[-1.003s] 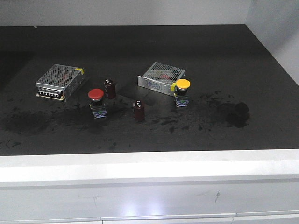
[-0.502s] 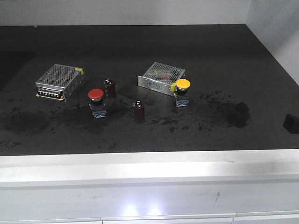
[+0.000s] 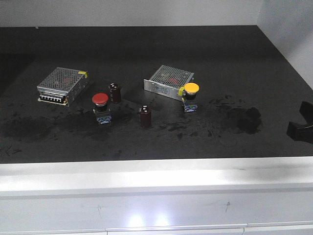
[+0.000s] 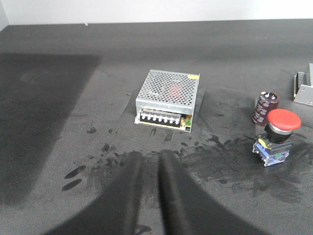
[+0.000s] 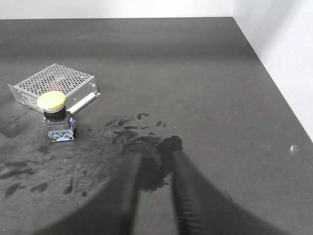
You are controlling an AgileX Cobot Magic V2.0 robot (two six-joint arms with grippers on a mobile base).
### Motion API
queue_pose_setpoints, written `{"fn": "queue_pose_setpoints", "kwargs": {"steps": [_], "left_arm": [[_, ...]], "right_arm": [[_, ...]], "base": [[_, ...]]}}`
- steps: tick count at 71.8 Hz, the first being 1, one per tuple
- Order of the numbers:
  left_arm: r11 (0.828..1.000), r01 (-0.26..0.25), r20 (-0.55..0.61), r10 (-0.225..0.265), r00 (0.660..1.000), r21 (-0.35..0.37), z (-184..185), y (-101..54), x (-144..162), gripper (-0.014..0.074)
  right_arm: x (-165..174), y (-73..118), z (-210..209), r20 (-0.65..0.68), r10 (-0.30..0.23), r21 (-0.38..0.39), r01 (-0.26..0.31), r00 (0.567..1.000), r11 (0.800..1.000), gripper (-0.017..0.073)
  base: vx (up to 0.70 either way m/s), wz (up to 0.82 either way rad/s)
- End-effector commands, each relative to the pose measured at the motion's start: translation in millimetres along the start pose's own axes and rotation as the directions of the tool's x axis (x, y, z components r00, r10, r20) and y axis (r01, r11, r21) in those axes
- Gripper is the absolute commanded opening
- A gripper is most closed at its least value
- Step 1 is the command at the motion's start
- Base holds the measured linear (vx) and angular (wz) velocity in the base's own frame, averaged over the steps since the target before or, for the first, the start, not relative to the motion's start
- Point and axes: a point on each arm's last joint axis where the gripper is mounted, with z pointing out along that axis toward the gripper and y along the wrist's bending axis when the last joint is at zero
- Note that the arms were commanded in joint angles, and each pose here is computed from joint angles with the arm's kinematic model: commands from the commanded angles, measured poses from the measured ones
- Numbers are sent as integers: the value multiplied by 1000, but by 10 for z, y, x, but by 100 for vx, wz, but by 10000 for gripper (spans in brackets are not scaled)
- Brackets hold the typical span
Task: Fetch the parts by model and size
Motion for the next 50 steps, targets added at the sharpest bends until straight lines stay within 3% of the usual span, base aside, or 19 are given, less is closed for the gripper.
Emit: {"fn": "queue_pose_setpoints", "kwargs": {"steps": [1,9,18,30,50], "left_arm": [[1000,10,103,-11,995,18,-28,-27,-189,288],[1000,12,104,-14,994,19,-28,-27,-190,436],[999,2,103,-6,995,38,-24,-64,-209,519],[994,-58,5,58,998,93,121,-230,-465,524],[982,-52,-153,80,985,182,681,-622,-960,524]], "right_arm": [[-183,-7,-32,108,-39,6,39,993,999,359],[-184,-7,-32,109,-46,7,45,993,999,504],[-196,-5,-33,122,-43,6,43,992,999,541],[-199,-5,-33,128,-42,5,42,991,999,539],[-203,-4,-34,133,-42,5,42,990,999,539]], "base": [[0,0],[0,0],[0,0],[0,0],[0,0]]}}
